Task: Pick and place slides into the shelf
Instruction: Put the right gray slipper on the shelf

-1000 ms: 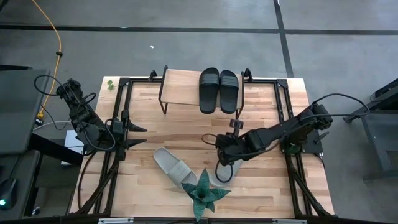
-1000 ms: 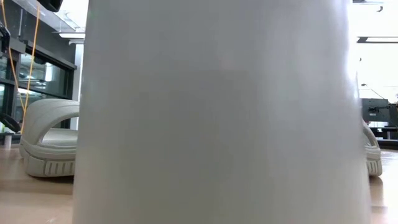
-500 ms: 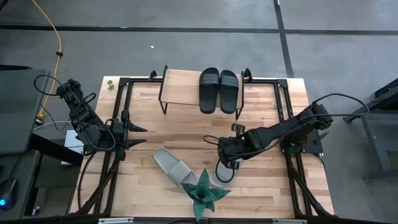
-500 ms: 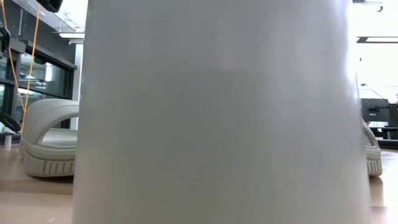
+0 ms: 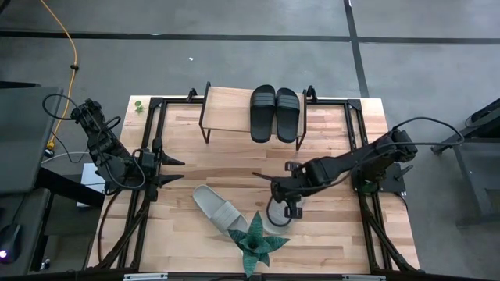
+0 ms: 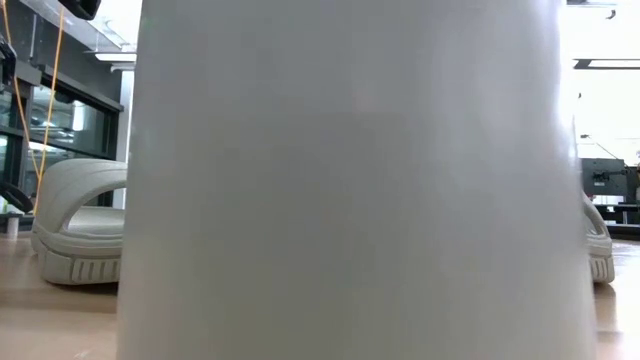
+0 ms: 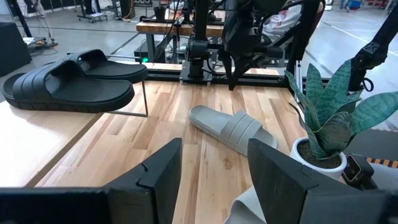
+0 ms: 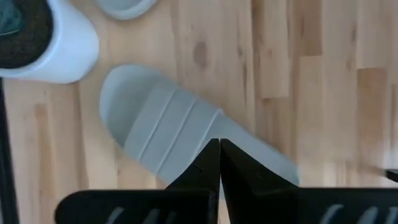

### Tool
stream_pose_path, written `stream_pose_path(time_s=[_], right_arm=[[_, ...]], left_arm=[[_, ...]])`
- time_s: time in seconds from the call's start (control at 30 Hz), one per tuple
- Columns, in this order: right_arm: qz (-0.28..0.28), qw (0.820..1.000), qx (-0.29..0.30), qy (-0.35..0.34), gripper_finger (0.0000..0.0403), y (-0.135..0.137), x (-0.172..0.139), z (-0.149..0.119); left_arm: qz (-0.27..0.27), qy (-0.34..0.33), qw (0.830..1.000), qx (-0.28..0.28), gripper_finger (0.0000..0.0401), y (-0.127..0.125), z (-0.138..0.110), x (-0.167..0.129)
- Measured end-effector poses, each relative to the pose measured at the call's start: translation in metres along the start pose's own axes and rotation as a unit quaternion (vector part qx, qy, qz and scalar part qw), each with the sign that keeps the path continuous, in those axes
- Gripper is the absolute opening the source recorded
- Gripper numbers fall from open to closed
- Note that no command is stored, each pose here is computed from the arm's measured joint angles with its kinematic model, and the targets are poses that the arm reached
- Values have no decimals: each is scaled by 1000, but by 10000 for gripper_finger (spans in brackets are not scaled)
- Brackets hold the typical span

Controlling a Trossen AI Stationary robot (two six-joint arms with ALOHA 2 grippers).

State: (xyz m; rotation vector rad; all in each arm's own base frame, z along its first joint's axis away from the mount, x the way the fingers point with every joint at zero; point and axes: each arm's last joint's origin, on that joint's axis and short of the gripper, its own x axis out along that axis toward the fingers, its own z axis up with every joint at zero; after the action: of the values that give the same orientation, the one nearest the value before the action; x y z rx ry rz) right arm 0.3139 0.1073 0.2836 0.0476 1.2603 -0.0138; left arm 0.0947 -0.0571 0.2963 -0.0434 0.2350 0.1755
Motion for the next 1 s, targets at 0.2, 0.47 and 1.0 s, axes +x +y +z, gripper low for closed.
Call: stream_pose_path(time_s=[0.2,0.47,1.0], right_arm=[[12,1000,2,10,1,-8,1,2],[43,999,-4,19,1,-29,2,9],[73,994,-2,-81,1,-90,-77,-13]], left_arm=[[0,0,1000,0,170,0,0,0],[0,0,1000,0,170,0,0,0],[2,7,1000,-2,170,1,-2,0]])
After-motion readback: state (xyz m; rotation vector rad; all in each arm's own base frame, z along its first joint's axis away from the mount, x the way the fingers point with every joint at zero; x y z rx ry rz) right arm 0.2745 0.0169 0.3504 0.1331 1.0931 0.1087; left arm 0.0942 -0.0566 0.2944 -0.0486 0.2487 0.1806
